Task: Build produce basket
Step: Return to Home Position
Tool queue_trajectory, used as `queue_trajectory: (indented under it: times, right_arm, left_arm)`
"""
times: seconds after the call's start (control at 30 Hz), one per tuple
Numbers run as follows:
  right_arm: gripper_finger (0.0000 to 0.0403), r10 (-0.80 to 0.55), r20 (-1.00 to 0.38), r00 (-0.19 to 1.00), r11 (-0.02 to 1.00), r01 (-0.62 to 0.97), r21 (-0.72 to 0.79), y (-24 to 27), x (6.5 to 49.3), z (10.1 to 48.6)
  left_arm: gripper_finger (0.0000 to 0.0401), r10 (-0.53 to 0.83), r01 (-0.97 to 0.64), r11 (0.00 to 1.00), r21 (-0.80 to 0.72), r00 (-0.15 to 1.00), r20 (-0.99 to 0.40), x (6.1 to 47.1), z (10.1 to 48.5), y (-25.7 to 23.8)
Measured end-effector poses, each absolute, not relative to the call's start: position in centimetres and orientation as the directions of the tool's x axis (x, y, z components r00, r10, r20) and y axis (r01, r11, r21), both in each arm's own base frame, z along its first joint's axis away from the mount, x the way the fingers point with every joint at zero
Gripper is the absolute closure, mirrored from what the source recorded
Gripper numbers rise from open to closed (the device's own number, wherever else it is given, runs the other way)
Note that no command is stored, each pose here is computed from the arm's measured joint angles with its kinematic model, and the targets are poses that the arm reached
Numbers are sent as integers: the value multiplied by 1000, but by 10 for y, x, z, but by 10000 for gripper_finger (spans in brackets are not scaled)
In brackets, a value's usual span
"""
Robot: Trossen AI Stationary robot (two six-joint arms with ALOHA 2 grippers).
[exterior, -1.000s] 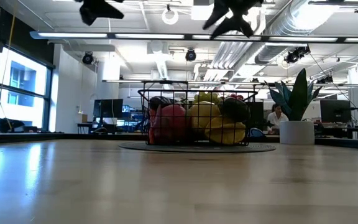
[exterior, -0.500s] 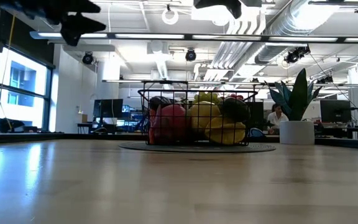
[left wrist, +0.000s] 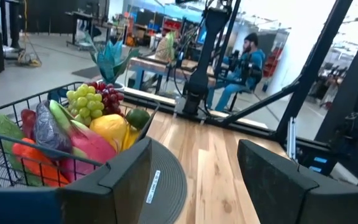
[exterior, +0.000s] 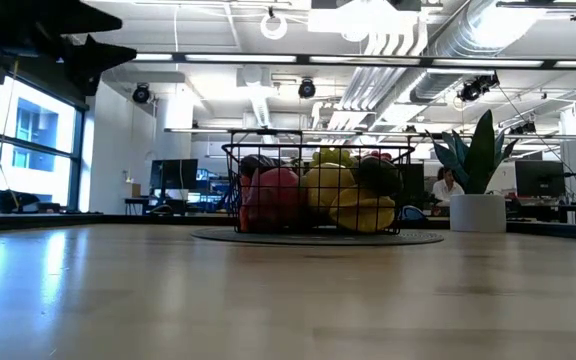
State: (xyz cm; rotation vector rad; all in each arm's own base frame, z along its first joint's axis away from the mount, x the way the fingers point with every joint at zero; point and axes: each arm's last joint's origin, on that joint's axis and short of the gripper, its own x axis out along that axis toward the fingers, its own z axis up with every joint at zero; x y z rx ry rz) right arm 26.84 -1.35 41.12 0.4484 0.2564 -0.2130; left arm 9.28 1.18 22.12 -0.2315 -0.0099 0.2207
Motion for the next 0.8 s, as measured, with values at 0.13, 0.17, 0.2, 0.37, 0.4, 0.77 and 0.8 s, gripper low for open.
queue_trajectory:
  times: [0.13, 0.17, 0.2, 0.37, 0.4, 0.77, 0.8]
  right_arm:
    - [245, -147, -206, 968, 902, 216, 373, -13, 245, 430]
    - [245, -147, -189, 971, 908, 208, 364, -12, 238, 434]
    - [245, -149, -168, 975, 914, 200, 353, -12, 231, 439]
    - [245, -185, -85, 979, 935, 202, 290, -9, 191, 458]
    - [245, -196, -74, 978, 939, 209, 274, -9, 183, 461]
    - [245, -290, -121, 949, 934, 309, 182, -4, 115, 462]
    - [245, -308, -140, 941, 927, 330, 179, -4, 112, 460]
  left_arm:
    - [174, 222, -215, 949, -232, 975, 4, 89, 210, 12]
    - [174, 222, -215, 948, -235, 975, 3, 89, 206, 12]
    - [174, 222, -215, 945, -246, 975, 1, 89, 203, 12]
    - [174, 213, -213, 932, -292, 977, -31, 92, 187, 12]
    - [174, 211, -212, 932, -294, 977, -38, 93, 183, 12]
    - [174, 196, -190, 924, -333, 980, -15, 98, 168, 12]
    - [174, 196, -190, 924, -333, 980, -15, 98, 168, 12]
